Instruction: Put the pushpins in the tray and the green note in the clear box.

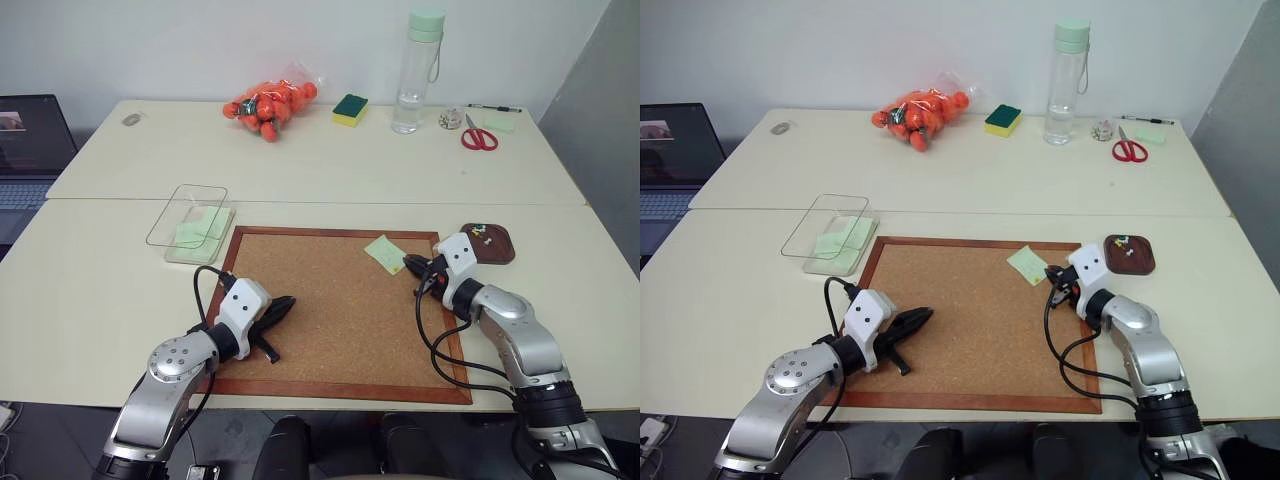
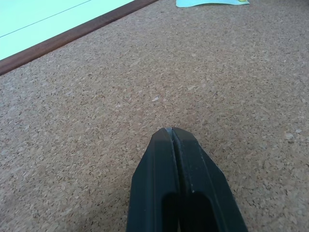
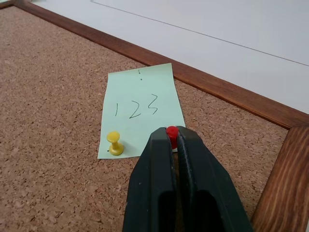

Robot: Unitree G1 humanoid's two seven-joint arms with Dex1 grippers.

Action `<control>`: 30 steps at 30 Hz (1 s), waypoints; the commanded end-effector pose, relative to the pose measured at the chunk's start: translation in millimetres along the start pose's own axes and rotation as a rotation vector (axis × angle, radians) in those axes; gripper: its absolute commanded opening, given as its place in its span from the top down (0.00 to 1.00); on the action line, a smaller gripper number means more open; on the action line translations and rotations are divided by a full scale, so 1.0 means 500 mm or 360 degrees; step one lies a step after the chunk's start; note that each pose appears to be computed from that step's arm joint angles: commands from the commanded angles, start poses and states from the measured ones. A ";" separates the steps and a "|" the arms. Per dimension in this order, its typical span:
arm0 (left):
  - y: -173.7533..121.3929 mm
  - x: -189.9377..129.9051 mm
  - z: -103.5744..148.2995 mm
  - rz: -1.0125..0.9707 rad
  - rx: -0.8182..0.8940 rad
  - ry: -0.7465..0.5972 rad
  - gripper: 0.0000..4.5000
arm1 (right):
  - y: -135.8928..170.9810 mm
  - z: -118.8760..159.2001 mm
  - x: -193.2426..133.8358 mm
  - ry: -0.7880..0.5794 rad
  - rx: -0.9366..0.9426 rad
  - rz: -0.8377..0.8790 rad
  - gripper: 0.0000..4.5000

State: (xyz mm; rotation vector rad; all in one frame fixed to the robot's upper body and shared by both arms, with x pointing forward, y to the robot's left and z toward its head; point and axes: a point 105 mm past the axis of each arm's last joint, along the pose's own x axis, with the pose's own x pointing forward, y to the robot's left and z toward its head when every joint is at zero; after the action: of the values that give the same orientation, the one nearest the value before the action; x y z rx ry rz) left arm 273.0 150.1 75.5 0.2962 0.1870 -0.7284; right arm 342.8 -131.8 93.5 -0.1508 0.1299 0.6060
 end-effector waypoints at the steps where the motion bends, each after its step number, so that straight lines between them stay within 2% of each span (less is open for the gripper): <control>1: -0.008 -0.002 -0.010 -0.0022 0.0004 0.0039 1.00 | -0.009 0.072 -0.012 -0.0239 -0.0038 -0.0045 0.99; 10: -0.013 -0.002 -0.013 -0.0030 -0.0002 0.0051 1.00 | -0.021 0.100 -0.019 -0.0358 -0.0007 -0.0118 0.99; 15: -0.013 -0.002 -0.013 -0.0030 -0.0002 0.0050 1.00 | -0.064 0.104 -0.038 -0.0350 0.0011 -0.0262 0.99; 18: -0.014 -0.002 -0.013 -0.0028 -0.0004 0.0047 1.00 | -0.125 0.084 -0.070 -0.0253 -0.0008 -0.0437 0.99; 23: -0.016 0.001 -0.014 -0.0039 -0.0006 0.0047 1.00 | -0.191 0.047 -0.100 -0.0042 -0.0044 -0.0640 0.99; 30: -0.016 0.007 -0.011 -0.0052 -0.0003 0.0037 1.00 | -0.232 0.037 -0.092 0.0081 -0.0078 -0.0724 0.99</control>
State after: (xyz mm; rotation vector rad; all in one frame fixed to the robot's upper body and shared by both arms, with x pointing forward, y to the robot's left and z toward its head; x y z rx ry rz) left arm 273.3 149.4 74.4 0.3030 0.1920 -0.7300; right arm 368.2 -244.5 117.4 -0.2090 0.1548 0.1717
